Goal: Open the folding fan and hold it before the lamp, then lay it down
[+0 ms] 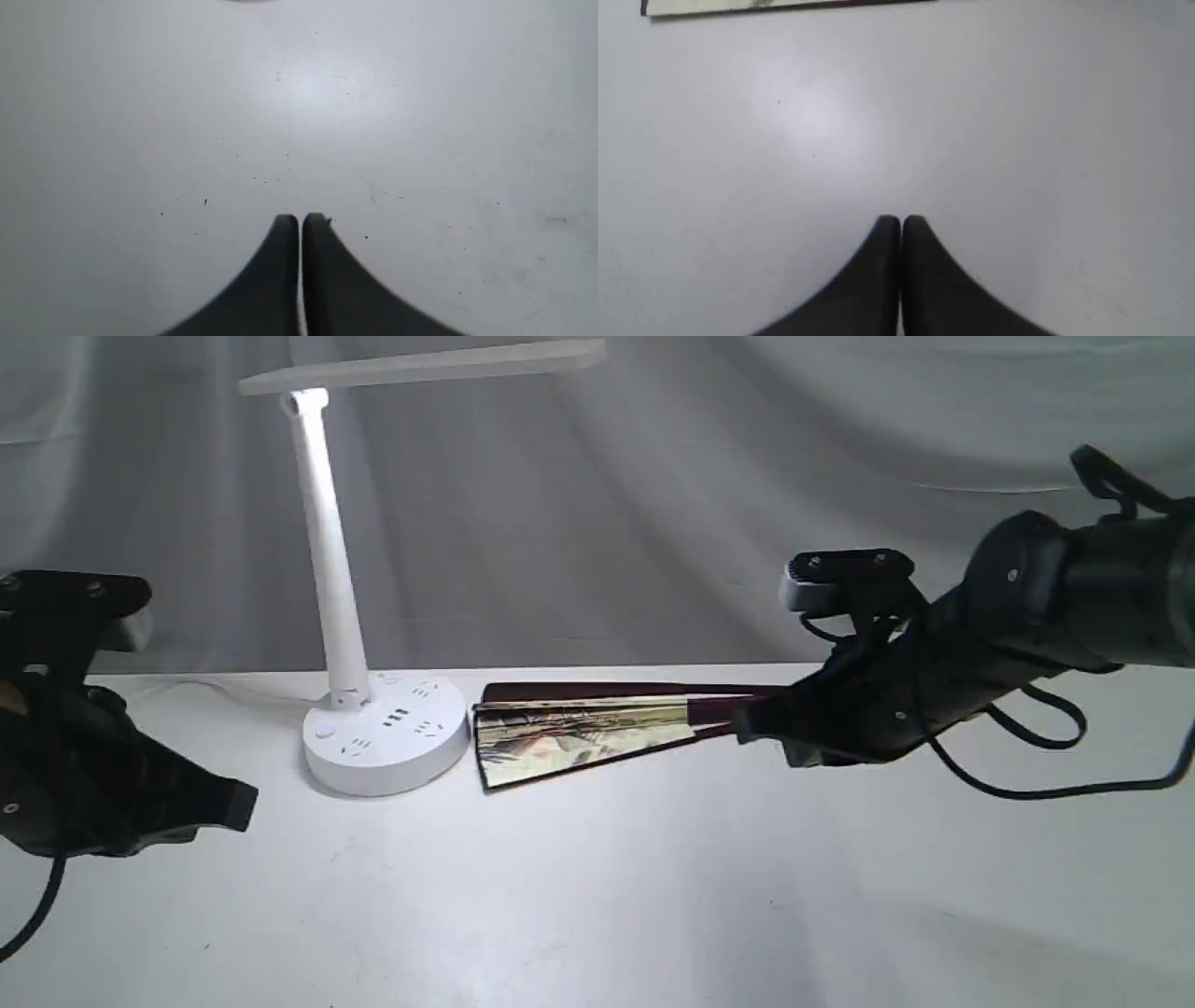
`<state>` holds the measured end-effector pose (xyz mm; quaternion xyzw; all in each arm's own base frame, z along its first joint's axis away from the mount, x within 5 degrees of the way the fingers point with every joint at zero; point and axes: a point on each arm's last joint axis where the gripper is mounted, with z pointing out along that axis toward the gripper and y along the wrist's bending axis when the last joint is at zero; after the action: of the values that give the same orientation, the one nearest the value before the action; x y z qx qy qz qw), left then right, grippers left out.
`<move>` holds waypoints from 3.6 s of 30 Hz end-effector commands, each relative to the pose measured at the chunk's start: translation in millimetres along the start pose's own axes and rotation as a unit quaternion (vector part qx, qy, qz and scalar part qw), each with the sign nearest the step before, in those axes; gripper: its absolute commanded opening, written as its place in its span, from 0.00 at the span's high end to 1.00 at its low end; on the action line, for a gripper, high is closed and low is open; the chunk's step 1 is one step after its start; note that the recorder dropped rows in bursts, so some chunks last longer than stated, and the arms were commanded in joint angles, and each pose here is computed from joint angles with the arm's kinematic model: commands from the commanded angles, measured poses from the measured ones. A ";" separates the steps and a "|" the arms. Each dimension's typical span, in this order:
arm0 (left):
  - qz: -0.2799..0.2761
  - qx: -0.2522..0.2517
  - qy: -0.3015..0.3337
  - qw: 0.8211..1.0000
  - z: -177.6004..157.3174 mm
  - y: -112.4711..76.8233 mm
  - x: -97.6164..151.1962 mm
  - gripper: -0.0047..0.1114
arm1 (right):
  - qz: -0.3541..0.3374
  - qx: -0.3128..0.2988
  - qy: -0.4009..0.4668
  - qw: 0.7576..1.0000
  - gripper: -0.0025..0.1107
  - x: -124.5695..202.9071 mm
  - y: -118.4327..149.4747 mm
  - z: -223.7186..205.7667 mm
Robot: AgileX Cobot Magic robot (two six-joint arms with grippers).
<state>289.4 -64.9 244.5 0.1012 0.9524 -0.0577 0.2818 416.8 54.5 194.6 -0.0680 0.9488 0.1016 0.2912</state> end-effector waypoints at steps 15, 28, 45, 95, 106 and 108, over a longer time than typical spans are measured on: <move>0.000 0.011 0.062 0.998 8.8 -4.3 -2.8 0.96 | -0.038 -0.067 -0.035 0.996 0.98 -44.2 30.1 80.4; 0.004 0.011 0.102 0.995 25.2 -3.3 3.8 0.96 | -0.149 -0.025 -0.061 0.987 0.98 -56.7 16.5 128.3; 0.004 0.011 0.101 0.995 25.2 -3.3 3.7 0.96 | -0.243 0.008 -0.119 0.963 0.98 -55.2 10.0 150.5; 0.016 0.012 0.105 0.994 25.1 -3.4 4.4 0.96 | 0.053 0.026 -0.190 0.980 0.98 -59.0 -79.2 145.5; 0.016 0.012 0.106 0.994 25.1 -3.4 4.5 0.96 | 0.037 0.007 -0.186 0.982 0.98 -64.4 -73.2 136.4; 0.016 0.012 0.106 0.994 25.1 -3.4 4.6 0.96 | 0.059 0.013 -0.202 0.978 0.98 -71.4 -73.8 127.8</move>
<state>297.4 -70.0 219.0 0.1214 0.9754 -0.0523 0.1762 556.1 23.2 102.3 0.0039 0.8835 0.1250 0.4515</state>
